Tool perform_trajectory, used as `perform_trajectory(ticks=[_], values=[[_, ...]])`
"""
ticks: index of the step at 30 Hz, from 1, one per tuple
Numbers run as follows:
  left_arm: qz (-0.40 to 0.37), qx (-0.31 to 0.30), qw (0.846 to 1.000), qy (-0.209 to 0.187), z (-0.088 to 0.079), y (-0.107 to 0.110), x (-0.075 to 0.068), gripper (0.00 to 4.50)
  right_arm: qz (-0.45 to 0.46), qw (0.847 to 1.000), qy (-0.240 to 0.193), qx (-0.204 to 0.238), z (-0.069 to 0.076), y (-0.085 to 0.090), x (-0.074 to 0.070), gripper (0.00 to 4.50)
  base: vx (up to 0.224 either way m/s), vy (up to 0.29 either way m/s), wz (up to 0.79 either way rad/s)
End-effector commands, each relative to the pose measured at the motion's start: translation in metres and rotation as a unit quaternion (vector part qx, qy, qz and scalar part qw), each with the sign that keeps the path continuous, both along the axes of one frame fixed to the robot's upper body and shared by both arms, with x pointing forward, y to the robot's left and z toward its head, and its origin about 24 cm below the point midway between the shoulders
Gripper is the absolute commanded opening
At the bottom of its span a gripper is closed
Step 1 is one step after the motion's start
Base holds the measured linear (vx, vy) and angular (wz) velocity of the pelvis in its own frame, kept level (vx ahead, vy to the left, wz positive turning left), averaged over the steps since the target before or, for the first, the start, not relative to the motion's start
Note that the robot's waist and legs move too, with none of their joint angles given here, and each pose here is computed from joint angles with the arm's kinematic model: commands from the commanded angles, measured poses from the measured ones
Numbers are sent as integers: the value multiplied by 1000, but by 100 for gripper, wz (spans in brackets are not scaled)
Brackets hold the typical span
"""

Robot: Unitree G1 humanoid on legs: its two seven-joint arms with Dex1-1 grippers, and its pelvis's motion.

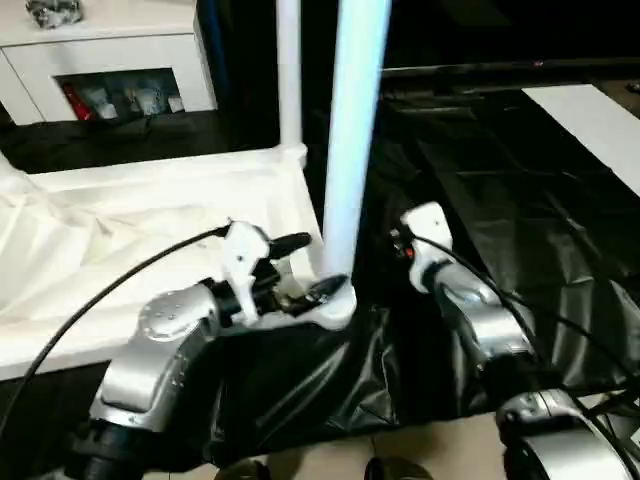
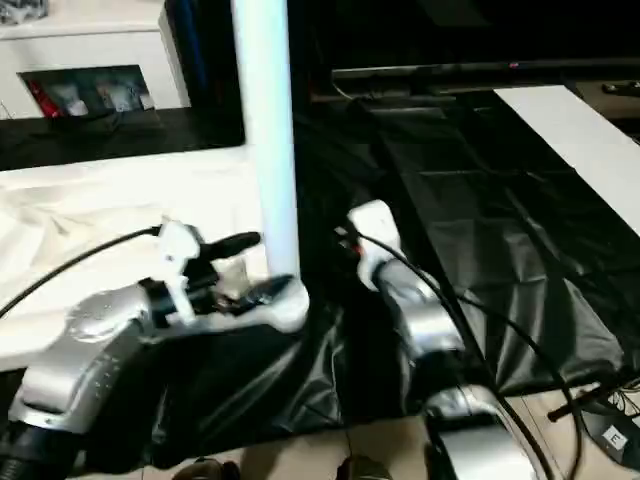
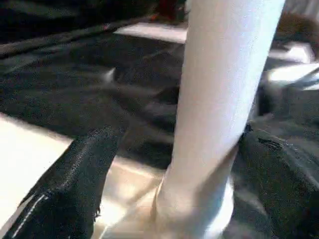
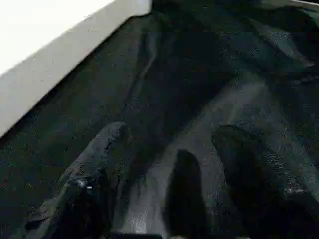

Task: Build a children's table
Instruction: Rotate table base

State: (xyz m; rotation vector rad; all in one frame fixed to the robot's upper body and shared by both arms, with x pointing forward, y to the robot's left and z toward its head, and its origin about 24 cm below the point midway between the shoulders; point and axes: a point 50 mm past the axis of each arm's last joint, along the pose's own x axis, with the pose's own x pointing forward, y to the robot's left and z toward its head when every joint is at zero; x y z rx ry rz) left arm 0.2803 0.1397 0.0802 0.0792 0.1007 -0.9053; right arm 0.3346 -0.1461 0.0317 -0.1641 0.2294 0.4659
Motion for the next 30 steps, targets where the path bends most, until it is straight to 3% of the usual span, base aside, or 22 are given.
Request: perform_trajectory(ticks=[1, 6, 9, 10, 14, 16, 19, 20, 26, 30], values=[[2, 16, 1000, 1, -1, 5, 3, 449, 29, 999, -23, 10, 14, -4, -1, 315, 0, 0, 0], [-63, 63, 996, 17, -13, 6, 0, 449, 100, 995, -17, 16, 22, -13, -16, 315, 0, 0, 0], [-93, 84, 992, 34, -19, 9, 2, 412, 142, 990, -13, 6, 27, -19, -26, 315, 0, 0, 0], [-111, 107, 987, 43, -23, 14, 6, 409, 169, 986, -9, -3, 31, -27, -34, 315, 0, 0, 0], [-123, 154, 979, 61, -29, 23, 16, 369, 199, 980, 9, -9, 38, -39, -45, 315, 0, 0, 0], [-124, 169, 976, 68, -30, 27, 21, 357, 211, 977, 14, -16, 42, -42, -49, 341, 0, 0, 0], [-133, 166, 974, 81, -30, 29, 25, 326, 221, 975, 24, -16, 45, -43, -52, 353, 0, 0, 0], [-138, 165, 973, 83, -30, 29, 25, 318, 223, 974, 26, -16, 46, -43, -53, 378, 0, 0, 0], [-150, 151, 973, 94, -28, 29, 31, 256, 237, 971, 35, -15, 48, -40, -56, 430, 0, 0, 0], [-159, 143, 971, 104, -27, 29, 32, 230, 240, 970, 38, -13, 49, -39, -57, 447, 0, 0, 0]])
